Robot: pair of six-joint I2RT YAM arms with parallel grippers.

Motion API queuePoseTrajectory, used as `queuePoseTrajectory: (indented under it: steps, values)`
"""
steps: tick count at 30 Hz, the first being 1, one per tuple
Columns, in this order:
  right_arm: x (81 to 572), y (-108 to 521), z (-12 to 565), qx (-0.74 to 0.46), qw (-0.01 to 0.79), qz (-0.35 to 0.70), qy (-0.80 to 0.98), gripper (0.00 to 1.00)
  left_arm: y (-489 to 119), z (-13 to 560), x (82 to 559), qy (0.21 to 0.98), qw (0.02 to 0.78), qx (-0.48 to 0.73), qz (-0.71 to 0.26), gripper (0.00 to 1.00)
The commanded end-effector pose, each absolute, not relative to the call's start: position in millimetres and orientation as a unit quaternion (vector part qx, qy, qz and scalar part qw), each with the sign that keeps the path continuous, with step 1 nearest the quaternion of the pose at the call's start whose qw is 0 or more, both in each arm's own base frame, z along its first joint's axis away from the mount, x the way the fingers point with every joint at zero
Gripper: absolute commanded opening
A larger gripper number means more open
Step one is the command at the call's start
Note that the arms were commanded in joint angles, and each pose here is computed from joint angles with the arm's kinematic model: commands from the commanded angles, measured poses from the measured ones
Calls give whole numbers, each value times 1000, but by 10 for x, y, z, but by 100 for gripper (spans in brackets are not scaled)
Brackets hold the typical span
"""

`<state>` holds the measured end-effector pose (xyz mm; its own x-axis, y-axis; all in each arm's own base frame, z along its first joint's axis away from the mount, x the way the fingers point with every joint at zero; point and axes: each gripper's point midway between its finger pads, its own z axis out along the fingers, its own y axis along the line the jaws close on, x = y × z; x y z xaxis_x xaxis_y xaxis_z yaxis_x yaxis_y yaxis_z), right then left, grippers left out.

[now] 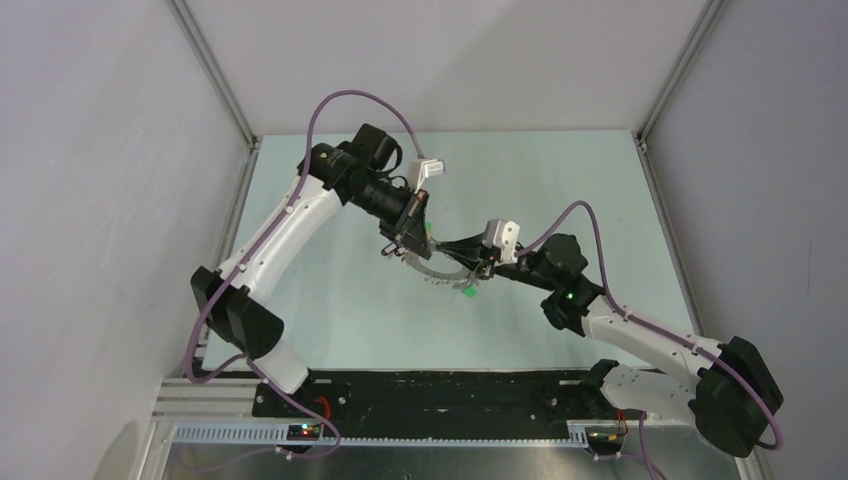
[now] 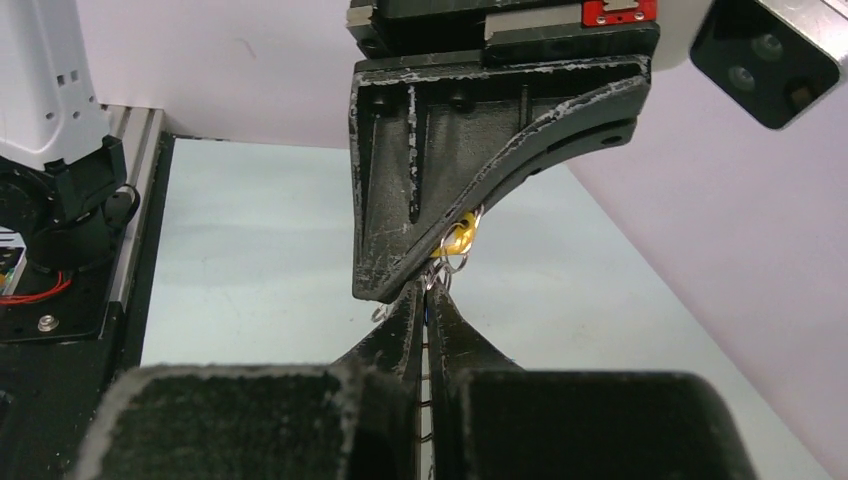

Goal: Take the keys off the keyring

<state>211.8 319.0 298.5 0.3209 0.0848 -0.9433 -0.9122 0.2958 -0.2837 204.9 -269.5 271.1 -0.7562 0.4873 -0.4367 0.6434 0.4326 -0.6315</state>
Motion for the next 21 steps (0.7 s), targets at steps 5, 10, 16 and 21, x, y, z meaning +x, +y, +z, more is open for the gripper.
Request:
queuePoseTrajectory:
  steps: [5,10,16,21]
  values:
    - [1982,3109,3684,-443,754,370,313,0,-2871,2805,2080,817,76,318,-475,0]
    - [2140,2994,3643,-419,754,356,359,28,-2726,2907,2293,843,142,305,-421,0]
    - [2243,2930,3366,-417,722,344,433,45,-2569,3104,2505,856,223,301,-357,0]
    - [2296,2967,3290,-414,715,346,444,45,-2535,3203,2693,860,260,295,-327,0]
